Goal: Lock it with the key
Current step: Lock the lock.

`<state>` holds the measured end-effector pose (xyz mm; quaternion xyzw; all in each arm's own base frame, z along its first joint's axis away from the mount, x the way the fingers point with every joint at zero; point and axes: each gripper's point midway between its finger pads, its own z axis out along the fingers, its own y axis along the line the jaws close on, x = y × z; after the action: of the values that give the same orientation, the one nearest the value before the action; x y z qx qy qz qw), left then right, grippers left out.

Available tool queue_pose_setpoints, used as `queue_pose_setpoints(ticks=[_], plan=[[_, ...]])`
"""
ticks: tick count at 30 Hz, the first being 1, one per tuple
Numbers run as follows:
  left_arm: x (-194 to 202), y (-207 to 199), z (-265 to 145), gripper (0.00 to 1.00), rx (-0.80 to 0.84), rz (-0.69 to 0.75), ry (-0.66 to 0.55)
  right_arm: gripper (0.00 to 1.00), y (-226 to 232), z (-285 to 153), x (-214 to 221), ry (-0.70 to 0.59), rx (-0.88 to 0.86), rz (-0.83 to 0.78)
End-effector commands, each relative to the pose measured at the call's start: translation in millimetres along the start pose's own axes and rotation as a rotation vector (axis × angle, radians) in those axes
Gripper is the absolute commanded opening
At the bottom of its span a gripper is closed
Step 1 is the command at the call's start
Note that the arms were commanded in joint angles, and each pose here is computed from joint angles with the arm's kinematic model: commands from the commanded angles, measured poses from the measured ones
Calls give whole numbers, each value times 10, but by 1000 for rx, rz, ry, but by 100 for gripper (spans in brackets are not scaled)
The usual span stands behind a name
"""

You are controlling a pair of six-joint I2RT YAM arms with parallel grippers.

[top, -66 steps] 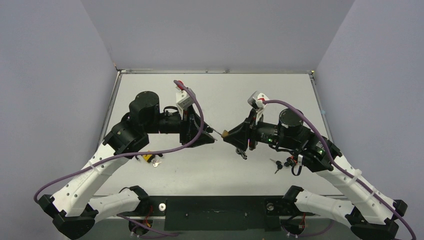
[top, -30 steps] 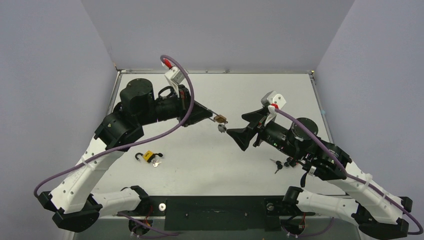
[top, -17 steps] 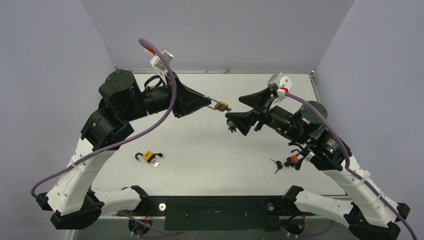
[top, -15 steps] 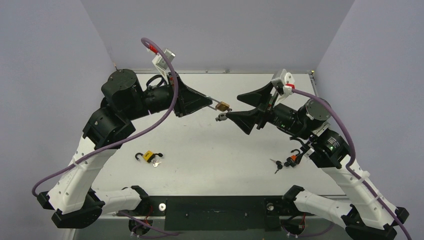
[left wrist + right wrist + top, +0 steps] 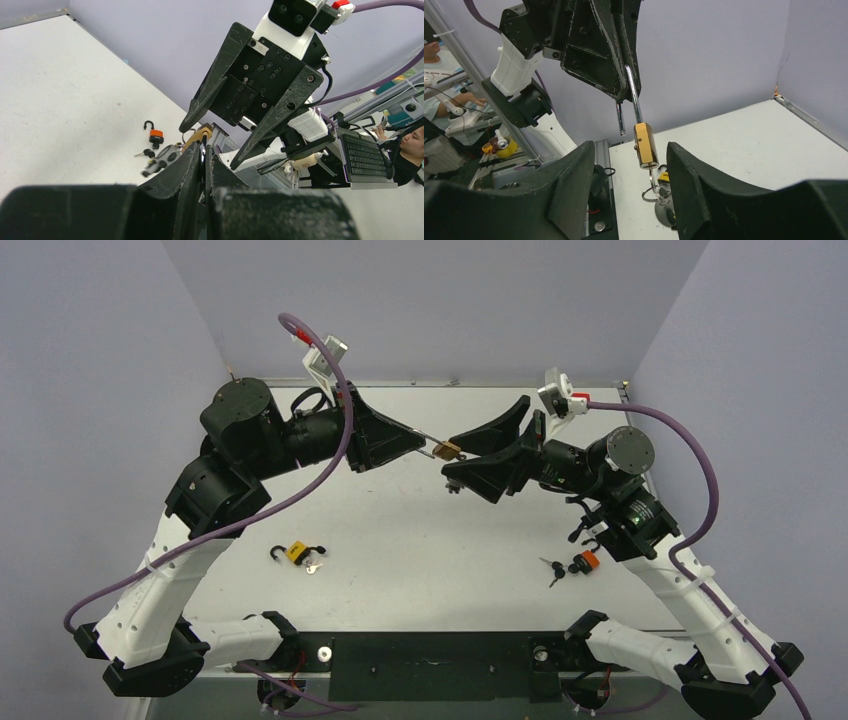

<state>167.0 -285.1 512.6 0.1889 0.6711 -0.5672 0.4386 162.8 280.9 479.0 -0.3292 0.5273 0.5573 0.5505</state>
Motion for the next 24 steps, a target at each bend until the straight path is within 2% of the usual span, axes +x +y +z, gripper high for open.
queue_pose_setpoints(ticks=[1, 5, 7, 24], plan=[[-185, -233, -83, 0, 79, 39, -72, 47, 77, 32, -140, -61, -51, -24], [-168, -212, -63, 0, 78, 38, -66, 35, 52, 33, -139, -70, -40, -14], [-162, -214, -58, 0, 80, 38, -64, 34, 44, 32, -136, -75, -36, -9], [-159, -228, -84, 0, 85, 41, -68, 34, 5, 24, -33, -71, -29, 20]])
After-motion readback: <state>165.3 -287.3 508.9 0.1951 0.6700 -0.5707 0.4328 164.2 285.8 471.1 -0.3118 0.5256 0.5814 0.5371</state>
